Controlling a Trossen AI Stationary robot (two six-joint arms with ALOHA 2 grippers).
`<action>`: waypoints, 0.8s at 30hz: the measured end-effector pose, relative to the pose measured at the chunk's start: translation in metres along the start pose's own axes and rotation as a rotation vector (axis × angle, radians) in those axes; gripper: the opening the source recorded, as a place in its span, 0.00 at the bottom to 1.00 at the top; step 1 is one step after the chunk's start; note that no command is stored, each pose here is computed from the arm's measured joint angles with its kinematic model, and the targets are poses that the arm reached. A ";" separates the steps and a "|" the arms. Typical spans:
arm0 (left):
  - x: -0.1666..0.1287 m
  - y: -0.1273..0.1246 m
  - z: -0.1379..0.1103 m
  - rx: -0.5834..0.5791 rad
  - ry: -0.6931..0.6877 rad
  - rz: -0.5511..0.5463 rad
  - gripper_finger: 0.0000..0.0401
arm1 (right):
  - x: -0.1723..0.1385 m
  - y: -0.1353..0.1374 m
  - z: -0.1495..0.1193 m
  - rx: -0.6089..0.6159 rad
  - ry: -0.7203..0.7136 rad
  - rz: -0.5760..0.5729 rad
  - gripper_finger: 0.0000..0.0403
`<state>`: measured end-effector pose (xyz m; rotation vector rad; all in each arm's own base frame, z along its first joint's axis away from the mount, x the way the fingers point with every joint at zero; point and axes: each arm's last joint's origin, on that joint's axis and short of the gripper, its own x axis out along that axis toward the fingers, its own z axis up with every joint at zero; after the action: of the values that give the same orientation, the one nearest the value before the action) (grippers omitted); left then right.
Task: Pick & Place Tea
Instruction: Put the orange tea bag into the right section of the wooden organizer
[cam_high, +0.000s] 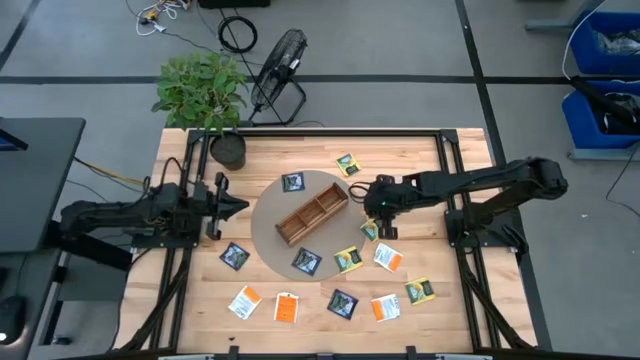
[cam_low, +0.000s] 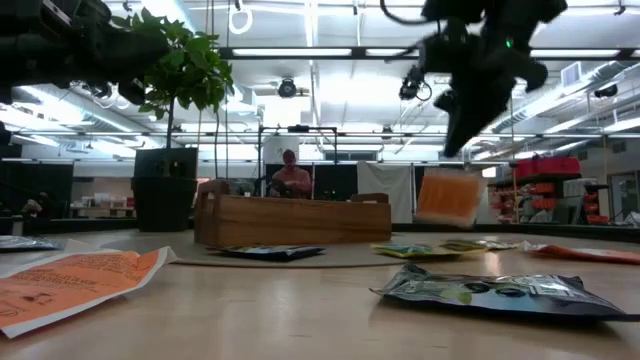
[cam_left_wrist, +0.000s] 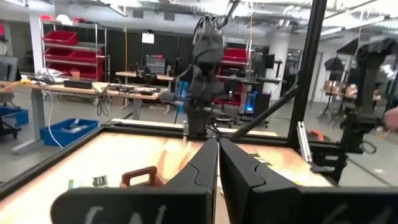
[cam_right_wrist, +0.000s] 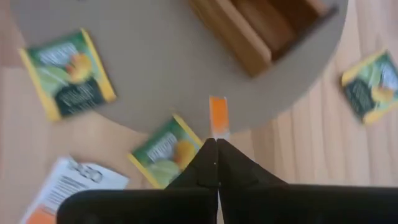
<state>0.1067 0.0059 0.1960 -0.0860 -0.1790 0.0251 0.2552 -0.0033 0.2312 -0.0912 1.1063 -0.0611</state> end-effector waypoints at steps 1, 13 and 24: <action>0.002 0.000 0.000 0.011 -0.001 -0.001 0.05 | -0.003 0.002 0.004 -0.014 -0.016 0.005 0.00; 0.040 0.002 -0.007 0.081 0.161 0.064 0.27 | -0.008 0.009 0.006 -0.064 -0.010 0.013 0.03; 0.067 0.001 -0.001 0.107 0.234 0.062 0.39 | 0.040 0.037 -0.053 -0.276 0.092 -0.129 0.51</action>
<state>0.1725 0.0091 0.2068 0.0125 0.0591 0.0858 0.2252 0.0279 0.1683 -0.4109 1.1950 -0.0275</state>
